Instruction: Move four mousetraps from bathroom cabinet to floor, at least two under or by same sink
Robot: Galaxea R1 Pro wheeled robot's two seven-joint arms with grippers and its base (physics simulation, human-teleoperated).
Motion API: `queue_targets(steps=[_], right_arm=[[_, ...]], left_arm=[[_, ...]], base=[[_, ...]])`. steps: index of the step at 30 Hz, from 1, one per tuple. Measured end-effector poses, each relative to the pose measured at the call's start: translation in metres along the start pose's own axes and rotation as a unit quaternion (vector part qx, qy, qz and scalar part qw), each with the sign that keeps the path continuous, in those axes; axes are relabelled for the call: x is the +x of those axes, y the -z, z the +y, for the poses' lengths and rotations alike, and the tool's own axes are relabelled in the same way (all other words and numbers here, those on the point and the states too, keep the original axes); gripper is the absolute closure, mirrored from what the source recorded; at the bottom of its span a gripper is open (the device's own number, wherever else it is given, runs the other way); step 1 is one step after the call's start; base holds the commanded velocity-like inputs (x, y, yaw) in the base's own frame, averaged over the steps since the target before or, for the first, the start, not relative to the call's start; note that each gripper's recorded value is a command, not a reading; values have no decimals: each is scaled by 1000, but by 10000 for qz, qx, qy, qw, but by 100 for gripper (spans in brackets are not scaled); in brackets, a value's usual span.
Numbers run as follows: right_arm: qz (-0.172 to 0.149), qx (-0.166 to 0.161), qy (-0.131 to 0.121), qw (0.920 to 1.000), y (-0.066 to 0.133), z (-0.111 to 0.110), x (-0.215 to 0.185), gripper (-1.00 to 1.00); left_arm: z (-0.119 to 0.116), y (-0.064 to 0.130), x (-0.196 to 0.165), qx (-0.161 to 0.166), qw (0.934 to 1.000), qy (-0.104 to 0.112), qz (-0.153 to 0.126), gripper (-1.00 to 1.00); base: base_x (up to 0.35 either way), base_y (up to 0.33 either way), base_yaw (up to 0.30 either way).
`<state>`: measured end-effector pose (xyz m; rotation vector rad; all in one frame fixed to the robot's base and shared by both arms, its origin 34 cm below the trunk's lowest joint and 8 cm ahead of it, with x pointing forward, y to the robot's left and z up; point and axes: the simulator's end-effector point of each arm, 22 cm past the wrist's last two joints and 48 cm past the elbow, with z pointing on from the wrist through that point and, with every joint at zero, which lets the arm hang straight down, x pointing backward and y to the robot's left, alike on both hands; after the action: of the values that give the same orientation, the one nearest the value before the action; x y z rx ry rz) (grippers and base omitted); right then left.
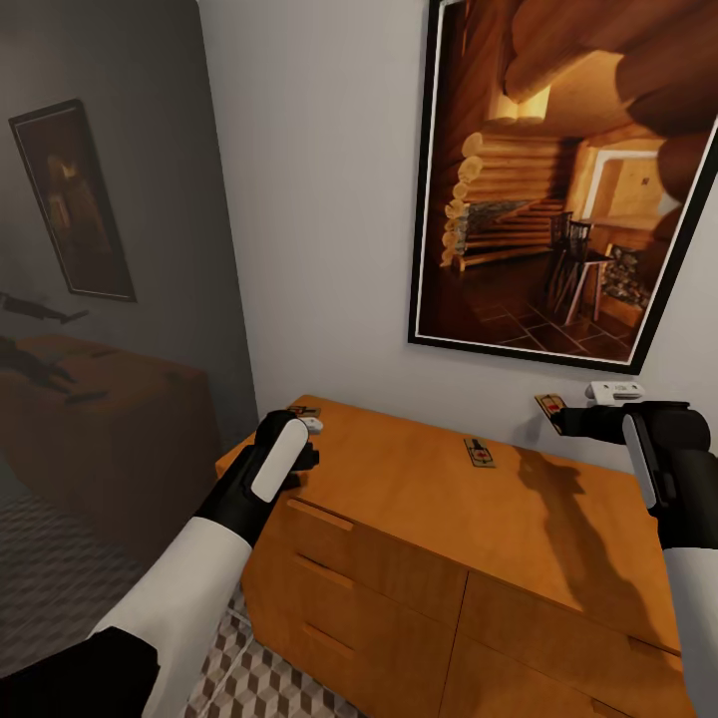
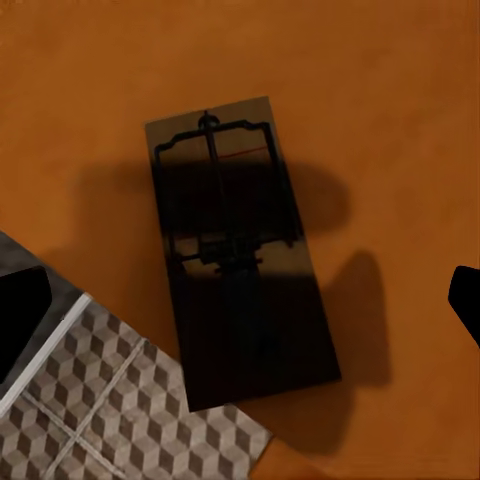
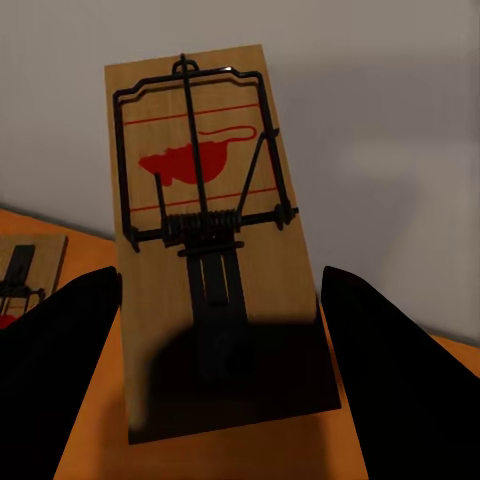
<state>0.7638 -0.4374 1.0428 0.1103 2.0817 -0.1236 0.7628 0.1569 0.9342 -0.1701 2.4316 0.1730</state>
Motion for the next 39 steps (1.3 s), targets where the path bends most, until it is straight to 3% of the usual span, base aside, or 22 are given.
queue_targets(steps=[14, 28, 39], right_arm=[[1, 4, -2, 10000, 0, -1, 0, 100], [11, 9, -3, 10000, 0, -1, 1, 100], [13, 5, -6, 10000, 0, -1, 1, 100]], left_arm=[[-10, -4, 8, 207, 9996, 149, 148, -100], [-9, -18, 21, 147, 9990, 313, 274, -100], [-10, -19, 22, 147, 9990, 315, 287, -100]], base=[[0, 0, 0], [0, 0, 0], [0, 0, 0]])
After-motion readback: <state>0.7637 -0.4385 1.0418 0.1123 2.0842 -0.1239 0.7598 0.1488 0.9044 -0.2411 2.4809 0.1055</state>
